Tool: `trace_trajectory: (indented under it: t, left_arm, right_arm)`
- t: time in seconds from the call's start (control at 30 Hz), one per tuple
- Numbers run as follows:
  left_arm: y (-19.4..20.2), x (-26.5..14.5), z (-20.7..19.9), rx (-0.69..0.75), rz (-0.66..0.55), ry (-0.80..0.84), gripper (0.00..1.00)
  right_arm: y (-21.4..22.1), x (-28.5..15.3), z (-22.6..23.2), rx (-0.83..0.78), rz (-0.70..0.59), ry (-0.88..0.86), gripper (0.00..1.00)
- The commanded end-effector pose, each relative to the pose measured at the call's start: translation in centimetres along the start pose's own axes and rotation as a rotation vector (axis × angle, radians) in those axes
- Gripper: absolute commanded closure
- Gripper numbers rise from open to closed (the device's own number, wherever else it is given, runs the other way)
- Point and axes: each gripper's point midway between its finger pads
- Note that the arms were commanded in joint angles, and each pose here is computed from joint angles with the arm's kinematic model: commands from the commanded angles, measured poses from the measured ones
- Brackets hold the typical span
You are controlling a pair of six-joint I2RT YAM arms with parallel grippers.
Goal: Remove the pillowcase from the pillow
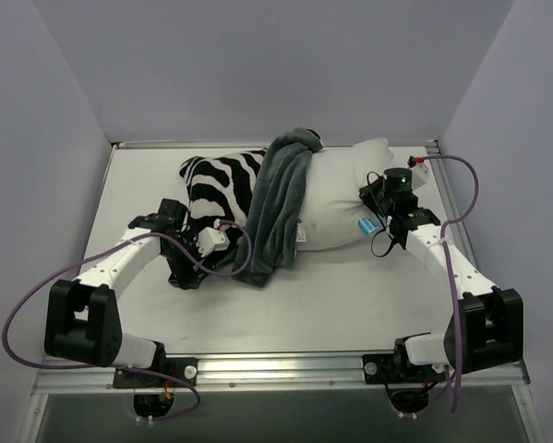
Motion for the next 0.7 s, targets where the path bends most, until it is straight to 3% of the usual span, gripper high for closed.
trace_trajectory:
  t: [0.0,0.13,0.27,0.3,0.4,0.47,0.57,0.67]
  left_arm:
    - [-1.1,1.3,2.9,0.110,-0.002,-0.145,0.06]
    - [-2.1,2.5,6.1,0.026,-0.072,-0.260,0.02]
    - [-2.9,3.8,6.2,0.004,-0.106,-0.248,0.52]
    - [-2.8,3.9,6.5,-0.012,-0.110,-0.253,0.96]
    - [-1.8,2.9,8.8,-0.085,-0.112,-0.320,0.98]
    - [0.0,-0.1,12.4,-0.198,-0.139,-0.435,0.98]
    - [3.8,-8.4,18.8,-0.359,-0.212,-0.724,0.98]
    - [6.1,-16.1,20.6,-0.355,-0.285,-0.908,0.98]
  right_arm:
    - [-1.1,-0.4,2.7,0.000,-0.024,-0.104,1.00]
    - [-1.4,-0.3,2.7,-0.004,-0.031,-0.099,1.00]
    - [-1.4,-0.2,2.6,-0.003,-0.033,-0.097,1.00]
    - [-1.6,-0.2,2.4,-0.005,-0.036,-0.090,1.00]
    - [-3.3,-0.6,1.2,0.005,-0.067,-0.063,1.00]
    - [-5.4,-1.6,0.4,0.025,-0.114,-0.060,1.00]
    - [-10.5,-3.7,-3.3,0.076,-0.236,0.005,1.00]
    - [-13.7,-5.7,-7.1,0.091,-0.292,0.059,1.00]
Point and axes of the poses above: each gripper's point midway between its finger pads, its own x axis out along the fingers, its own z axis along the line the jaws close on, y = z × x, and after that the axes turned 7 degrees about -x, right-handed
